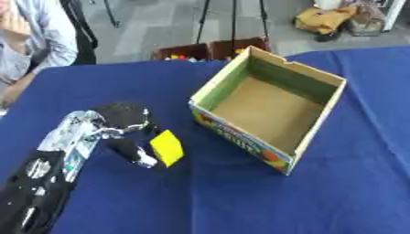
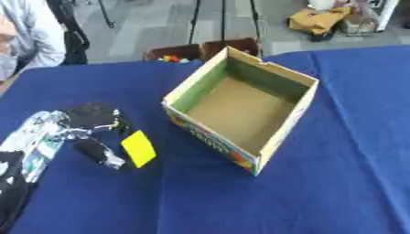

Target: Pick up objects on the table and place them in the box.

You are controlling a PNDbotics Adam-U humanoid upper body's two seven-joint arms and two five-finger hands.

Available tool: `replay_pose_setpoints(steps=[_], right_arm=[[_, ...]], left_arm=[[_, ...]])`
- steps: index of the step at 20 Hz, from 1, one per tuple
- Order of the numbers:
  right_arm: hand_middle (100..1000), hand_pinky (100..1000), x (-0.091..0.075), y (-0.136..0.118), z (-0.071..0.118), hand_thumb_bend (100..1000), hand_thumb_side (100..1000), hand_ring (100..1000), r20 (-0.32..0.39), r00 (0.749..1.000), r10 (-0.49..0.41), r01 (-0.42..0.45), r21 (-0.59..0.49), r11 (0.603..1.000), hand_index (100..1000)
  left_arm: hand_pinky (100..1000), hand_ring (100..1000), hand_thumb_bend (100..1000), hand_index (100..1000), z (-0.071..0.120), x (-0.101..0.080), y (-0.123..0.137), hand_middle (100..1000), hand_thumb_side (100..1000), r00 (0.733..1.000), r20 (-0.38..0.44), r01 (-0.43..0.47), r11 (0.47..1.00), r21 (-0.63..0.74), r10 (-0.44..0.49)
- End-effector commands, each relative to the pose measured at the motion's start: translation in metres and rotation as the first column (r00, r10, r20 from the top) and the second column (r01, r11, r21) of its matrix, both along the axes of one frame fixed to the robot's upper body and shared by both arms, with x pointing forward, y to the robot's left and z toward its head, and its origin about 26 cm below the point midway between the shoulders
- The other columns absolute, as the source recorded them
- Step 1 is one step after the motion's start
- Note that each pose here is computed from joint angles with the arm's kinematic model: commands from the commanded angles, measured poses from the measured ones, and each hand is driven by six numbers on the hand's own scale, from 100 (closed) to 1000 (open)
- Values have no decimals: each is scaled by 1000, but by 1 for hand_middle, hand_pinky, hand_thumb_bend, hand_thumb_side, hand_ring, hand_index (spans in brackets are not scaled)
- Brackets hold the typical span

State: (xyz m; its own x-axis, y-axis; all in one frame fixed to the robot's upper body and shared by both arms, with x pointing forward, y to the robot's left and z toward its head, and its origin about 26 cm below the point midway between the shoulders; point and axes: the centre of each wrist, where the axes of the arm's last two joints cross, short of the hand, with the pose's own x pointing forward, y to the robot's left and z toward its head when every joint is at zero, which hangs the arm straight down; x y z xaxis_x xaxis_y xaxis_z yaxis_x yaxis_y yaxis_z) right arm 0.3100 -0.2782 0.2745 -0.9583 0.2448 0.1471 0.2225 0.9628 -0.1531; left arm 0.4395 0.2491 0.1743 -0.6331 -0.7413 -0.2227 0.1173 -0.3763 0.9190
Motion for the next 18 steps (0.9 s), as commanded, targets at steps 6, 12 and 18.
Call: replay_pose_setpoints(steps=[6,12,18], right_arm=[[573,790,-4,-1,6,100,509,781,26,1000,-6,6,-15,1000,806],[568,791,-4,-2,6,100,513,781,23,1000,-7,7,-17,1000,803],[565,792,-4,-2,5,100,516,780,21,1000,-7,7,-20,1000,801]], left_arm=[[170,481,557,751,6,6,1,564,1000,999,24,-40,999,-10,40],[151,471,549,721,7,8,-2,556,1000,996,62,-59,998,-17,60],[128,453,259,693,9,9,-5,542,1000,988,133,-85,996,15,82]])
